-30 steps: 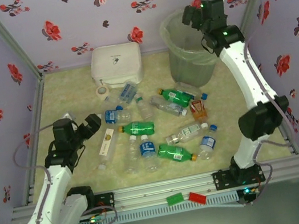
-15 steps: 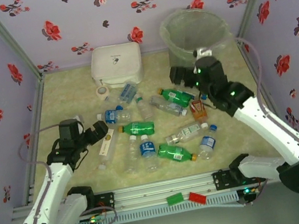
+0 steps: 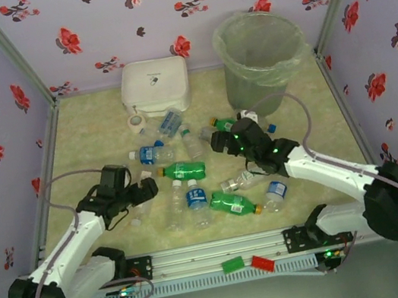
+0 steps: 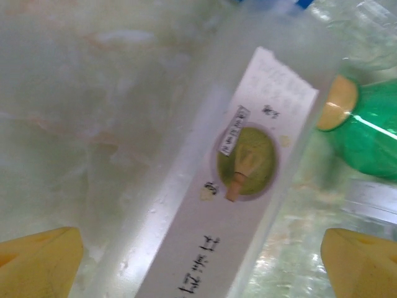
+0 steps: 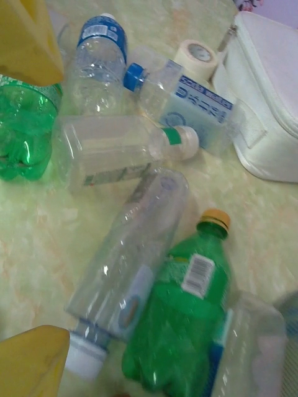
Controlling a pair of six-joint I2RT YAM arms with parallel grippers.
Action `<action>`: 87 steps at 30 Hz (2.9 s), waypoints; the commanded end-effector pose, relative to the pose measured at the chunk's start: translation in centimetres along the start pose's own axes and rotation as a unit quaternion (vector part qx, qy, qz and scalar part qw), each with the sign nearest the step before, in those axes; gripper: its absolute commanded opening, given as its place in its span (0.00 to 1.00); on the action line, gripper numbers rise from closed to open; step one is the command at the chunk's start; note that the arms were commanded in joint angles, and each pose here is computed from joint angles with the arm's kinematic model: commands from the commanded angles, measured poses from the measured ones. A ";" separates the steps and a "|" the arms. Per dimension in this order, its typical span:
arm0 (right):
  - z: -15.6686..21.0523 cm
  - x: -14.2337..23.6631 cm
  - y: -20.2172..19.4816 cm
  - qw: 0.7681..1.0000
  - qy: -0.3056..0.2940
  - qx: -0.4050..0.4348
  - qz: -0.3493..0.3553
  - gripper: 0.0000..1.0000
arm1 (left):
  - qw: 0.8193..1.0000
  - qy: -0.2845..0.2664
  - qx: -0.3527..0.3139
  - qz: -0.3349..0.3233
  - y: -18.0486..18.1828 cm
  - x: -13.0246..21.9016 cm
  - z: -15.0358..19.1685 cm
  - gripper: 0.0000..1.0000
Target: Put the plastic bottles in the bin
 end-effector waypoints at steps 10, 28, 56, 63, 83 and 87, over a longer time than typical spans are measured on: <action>0.5 -2.3 3.1 0.999 -0.021 0.019 -0.025 1.00 | 0.996 0.044 -0.036 -0.064 0.8 -2.4 1.2 0.90; 0.9 -1.9 5.4 0.995 0.041 0.069 -0.064 1.00 | 0.998 -0.009 -0.022 -0.055 0.5 -0.5 0.2 0.31; -2.3 2.3 12.6 0.952 -0.008 0.051 -0.300 1.00 | 0.908 -0.245 -0.134 0.311 -18.4 6.0 -7.3 0.25; -1.4 1.1 11.6 0.958 -0.002 0.039 -0.284 0.91 | 0.906 -0.224 -0.169 0.316 -19.6 5.8 -5.5 0.25; -3.3 2.4 10.1 0.968 -0.042 0.057 -0.240 0.52 | 0.931 -0.284 -0.102 0.205 -15.6 6.5 -6.3 0.87; -6.8 4.4 8.4 0.976 -0.087 0.063 -0.188 0.50 | 0.948 -0.306 -0.019 0.080 -10.8 6.7 -6.3 1.00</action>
Point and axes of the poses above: each hand's point on the last joint's axis, 136 mm out from that joint toward the fingers, its own x axis back along the fingers, its own y axis along the line the jaws close on, z = x × y, the point moved 6 cm from there along x, back along the fingers, and after that the axes turned 5 degrees about -x, right-handed, at the moved point
